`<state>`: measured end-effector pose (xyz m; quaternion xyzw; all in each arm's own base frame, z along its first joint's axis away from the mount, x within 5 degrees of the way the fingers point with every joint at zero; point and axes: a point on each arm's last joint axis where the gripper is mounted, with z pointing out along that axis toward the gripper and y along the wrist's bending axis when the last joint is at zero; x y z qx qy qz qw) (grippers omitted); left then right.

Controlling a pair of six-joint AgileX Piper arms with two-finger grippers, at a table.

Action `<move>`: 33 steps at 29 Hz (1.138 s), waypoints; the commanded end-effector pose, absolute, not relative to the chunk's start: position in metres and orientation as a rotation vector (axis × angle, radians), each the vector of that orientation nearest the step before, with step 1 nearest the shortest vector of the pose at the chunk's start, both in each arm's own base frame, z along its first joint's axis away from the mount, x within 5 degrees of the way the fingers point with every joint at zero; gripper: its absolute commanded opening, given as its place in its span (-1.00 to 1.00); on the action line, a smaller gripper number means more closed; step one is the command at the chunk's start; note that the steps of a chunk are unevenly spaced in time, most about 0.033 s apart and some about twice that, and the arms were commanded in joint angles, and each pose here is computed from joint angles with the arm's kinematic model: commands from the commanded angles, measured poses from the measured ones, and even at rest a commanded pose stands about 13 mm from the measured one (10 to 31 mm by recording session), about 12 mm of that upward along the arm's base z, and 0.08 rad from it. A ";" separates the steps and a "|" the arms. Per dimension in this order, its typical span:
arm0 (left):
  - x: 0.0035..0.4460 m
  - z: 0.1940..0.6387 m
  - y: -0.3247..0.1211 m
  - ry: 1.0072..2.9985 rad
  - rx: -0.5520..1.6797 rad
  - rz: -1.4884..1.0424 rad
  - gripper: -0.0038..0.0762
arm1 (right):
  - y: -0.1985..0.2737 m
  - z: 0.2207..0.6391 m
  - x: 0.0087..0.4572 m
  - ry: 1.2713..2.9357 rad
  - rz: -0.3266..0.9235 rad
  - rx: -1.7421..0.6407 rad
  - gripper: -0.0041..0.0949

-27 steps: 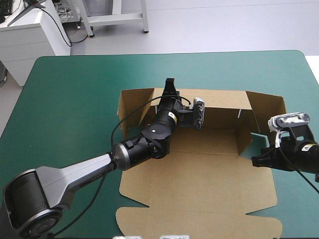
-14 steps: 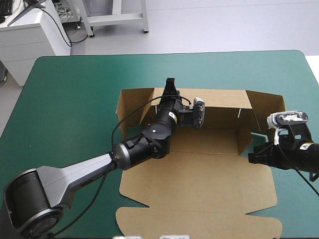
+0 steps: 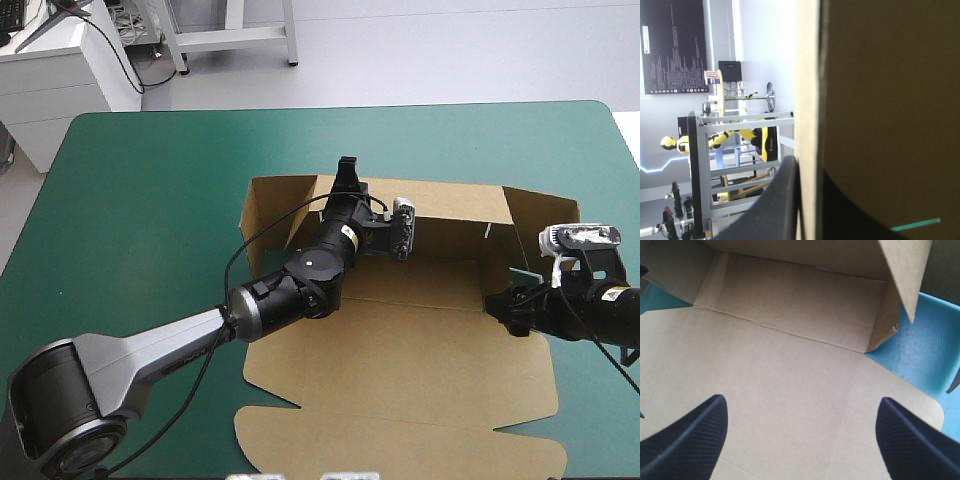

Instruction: Fold the box

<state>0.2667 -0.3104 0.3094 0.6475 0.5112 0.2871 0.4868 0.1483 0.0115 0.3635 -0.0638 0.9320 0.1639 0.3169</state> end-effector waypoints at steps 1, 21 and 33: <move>0.259 0.328 -0.312 1.184 1.517 0.624 -0.92 | 0.015 0.375 0.148 2.388 0.465 -0.167 0.63; 0.257 0.293 -0.313 1.122 1.539 0.630 -0.92 | -0.006 0.451 0.191 2.168 0.308 0.041 0.37; 0.257 0.291 -0.315 1.131 1.535 0.608 -0.92 | -0.035 0.449 0.314 2.252 0.281 0.081 0.25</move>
